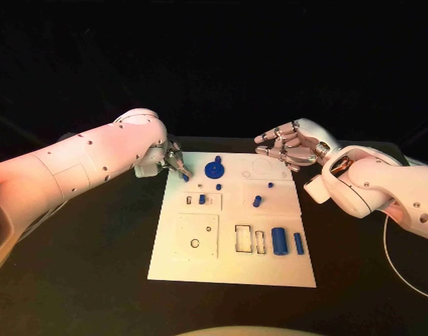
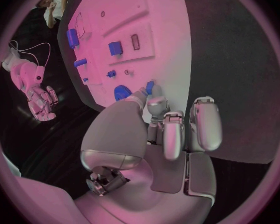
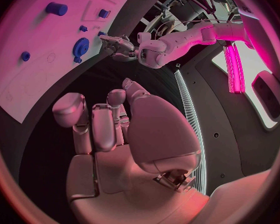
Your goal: Assemble the parts on the task board
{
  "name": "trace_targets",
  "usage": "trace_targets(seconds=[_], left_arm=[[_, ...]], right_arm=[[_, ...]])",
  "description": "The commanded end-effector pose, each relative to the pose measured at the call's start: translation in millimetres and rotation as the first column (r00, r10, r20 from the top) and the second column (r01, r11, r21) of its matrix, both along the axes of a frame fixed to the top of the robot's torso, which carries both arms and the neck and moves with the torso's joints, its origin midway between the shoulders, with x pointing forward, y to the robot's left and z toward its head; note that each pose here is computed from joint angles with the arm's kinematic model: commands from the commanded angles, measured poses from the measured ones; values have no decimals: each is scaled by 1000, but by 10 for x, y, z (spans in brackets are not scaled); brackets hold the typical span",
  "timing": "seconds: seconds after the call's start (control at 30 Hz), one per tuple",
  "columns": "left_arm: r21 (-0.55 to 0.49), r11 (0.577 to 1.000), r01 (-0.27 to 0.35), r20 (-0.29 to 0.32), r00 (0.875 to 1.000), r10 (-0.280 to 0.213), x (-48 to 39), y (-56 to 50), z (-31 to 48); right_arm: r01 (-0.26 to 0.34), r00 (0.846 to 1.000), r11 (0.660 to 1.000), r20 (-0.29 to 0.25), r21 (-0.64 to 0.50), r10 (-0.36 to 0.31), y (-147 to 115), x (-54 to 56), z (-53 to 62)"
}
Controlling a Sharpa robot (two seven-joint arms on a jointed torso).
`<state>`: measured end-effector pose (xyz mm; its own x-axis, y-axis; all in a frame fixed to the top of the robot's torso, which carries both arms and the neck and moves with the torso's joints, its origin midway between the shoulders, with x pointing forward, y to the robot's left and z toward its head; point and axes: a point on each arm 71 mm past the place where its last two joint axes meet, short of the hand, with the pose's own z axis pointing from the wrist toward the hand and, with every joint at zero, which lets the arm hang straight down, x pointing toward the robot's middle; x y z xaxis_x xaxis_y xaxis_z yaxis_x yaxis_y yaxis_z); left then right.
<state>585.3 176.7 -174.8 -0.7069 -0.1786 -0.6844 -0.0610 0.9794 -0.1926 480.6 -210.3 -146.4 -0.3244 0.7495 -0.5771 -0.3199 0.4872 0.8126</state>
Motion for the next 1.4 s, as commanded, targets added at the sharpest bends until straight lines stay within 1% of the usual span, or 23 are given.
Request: trace_targets(seconds=[0.03,0.2,0.37,0.5,0.6,0.7,0.87,1.03,1.23,1.4], left_arm=[[-1,1000,21,-31,999,-21,-27,-18,-42],[-16,1000,23,-15,1000,-23,-39,-7,-31],[-43,998,47,40,998,-46,-91,-26,19],[-71,995,71,95,993,-64,-156,-40,73],[-97,991,89,138,988,-75,-215,-40,115],[-119,987,106,170,982,-84,-281,-29,132],[-139,980,145,209,971,-114,-419,-11,104],[-142,975,173,211,967,-141,-534,-9,43],[-134,973,187,195,968,-159,-616,12,-31],[-131,972,194,177,969,-170,-668,5,-120]], right_arm=[[-17,1000,1000,-3,-8,17,18,-9,-6],[-17,1000,1000,-3,-8,17,17,-8,-7],[-16,1000,1000,-4,-9,16,10,-4,-9],[-14,1000,1000,-5,-10,14,2,-4,-9],[-13,1000,1000,-5,-10,13,-2,-6,-9],[-12,1000,1000,-6,-11,12,-9,-7,-9],[-10,1000,1000,-6,-12,10,-23,-9,-10],[-9,1000,1000,-8,-12,9,-34,-9,-16],[-8,1000,1000,-10,-13,8,-41,-11,-22],[-9,1000,1000,-11,-14,8,-43,-12,-24]])
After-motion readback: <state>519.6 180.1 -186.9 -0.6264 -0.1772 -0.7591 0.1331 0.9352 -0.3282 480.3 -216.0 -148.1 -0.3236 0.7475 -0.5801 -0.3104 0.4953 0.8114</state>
